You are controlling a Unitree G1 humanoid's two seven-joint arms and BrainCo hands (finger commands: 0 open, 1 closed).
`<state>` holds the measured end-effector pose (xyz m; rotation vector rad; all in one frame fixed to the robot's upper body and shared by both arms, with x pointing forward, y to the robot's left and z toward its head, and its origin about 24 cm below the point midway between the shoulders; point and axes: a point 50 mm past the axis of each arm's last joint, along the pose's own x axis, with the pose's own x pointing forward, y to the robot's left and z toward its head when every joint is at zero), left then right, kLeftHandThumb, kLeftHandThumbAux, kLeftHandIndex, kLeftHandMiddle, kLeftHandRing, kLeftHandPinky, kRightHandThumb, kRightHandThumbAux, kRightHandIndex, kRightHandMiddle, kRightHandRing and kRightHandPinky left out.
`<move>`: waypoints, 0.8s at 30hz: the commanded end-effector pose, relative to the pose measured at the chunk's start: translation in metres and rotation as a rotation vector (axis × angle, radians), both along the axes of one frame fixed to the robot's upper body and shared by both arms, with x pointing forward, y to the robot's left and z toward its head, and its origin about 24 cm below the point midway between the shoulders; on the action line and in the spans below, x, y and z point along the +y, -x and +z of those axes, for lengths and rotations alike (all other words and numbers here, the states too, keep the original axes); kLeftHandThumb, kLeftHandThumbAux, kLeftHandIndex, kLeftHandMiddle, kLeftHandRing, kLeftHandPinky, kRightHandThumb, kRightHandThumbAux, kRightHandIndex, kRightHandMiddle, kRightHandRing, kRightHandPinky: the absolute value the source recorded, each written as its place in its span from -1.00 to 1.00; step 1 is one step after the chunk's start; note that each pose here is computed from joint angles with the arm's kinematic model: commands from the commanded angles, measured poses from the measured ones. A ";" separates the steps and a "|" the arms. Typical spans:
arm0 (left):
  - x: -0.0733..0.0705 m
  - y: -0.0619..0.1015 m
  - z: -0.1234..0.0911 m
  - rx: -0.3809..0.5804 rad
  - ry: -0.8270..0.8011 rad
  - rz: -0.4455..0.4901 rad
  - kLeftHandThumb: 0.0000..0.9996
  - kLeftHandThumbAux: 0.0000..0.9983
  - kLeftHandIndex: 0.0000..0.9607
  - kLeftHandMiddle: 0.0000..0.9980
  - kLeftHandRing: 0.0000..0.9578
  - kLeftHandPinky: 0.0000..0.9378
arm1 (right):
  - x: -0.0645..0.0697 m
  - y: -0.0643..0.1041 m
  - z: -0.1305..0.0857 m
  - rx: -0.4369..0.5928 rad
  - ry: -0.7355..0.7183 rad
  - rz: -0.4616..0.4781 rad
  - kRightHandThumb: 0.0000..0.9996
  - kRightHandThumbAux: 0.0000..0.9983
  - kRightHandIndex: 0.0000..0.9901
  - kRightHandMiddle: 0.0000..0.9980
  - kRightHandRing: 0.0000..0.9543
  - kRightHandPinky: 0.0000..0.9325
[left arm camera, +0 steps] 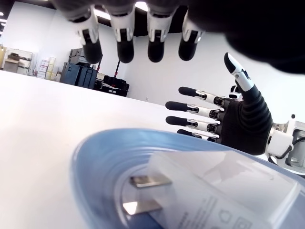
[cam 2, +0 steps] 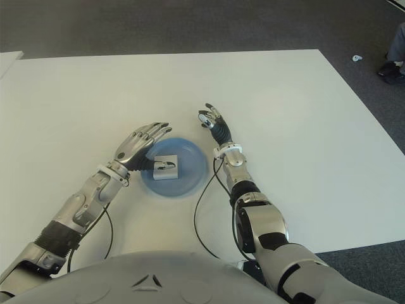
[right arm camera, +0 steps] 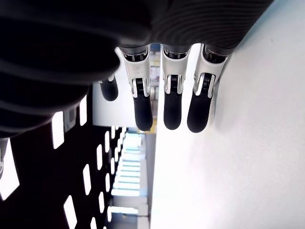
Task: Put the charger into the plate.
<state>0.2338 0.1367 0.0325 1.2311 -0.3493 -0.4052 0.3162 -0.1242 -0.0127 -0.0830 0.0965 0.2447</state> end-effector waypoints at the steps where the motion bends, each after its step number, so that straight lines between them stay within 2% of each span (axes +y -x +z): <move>1: 0.004 0.001 0.000 -0.026 -0.018 0.009 -0.45 -0.53 -1.00 -1.00 -1.00 -1.00 | -0.002 0.024 -0.036 0.197 0.017 -0.008 -1.00 -0.22 -0.95 -0.52 -0.55 -0.77; 13: 0.004 0.001 0.003 -0.081 0.037 0.000 -0.41 -0.41 -1.00 -1.00 -1.00 -1.00 | -0.001 0.024 -0.036 0.197 0.021 -0.002 -1.00 -0.20 -0.95 -0.52 -0.56 -0.76; 18: 0.006 -0.002 0.011 -0.031 0.286 -0.065 -0.35 -0.18 -1.00 -1.00 -1.00 -0.99 | 0.000 0.024 -0.036 0.193 0.025 0.003 -1.00 -0.18 -0.95 -0.51 -0.55 -0.76; 20: 0.010 -0.009 0.019 0.005 0.382 -0.080 -0.36 -0.09 -1.00 -1.00 -1.00 -0.94 | 0.000 0.024 -0.036 0.192 0.025 0.003 -1.00 -0.18 -0.94 -0.51 -0.55 -0.75; 21: 0.016 -0.015 0.026 0.053 0.466 -0.069 -0.37 -0.05 -1.00 -1.00 -1.00 -0.90 | 0.000 0.024 -0.036 0.192 0.025 0.003 -1.00 -0.18 -0.94 -0.51 -0.55 -0.75; 24: 0.025 -0.025 0.035 0.145 0.628 -0.068 -0.53 0.06 -0.99 -0.95 -0.96 -0.90 | -0.001 0.024 -0.036 0.193 0.024 0.001 -1.00 -0.18 -0.94 -0.51 -0.55 -0.74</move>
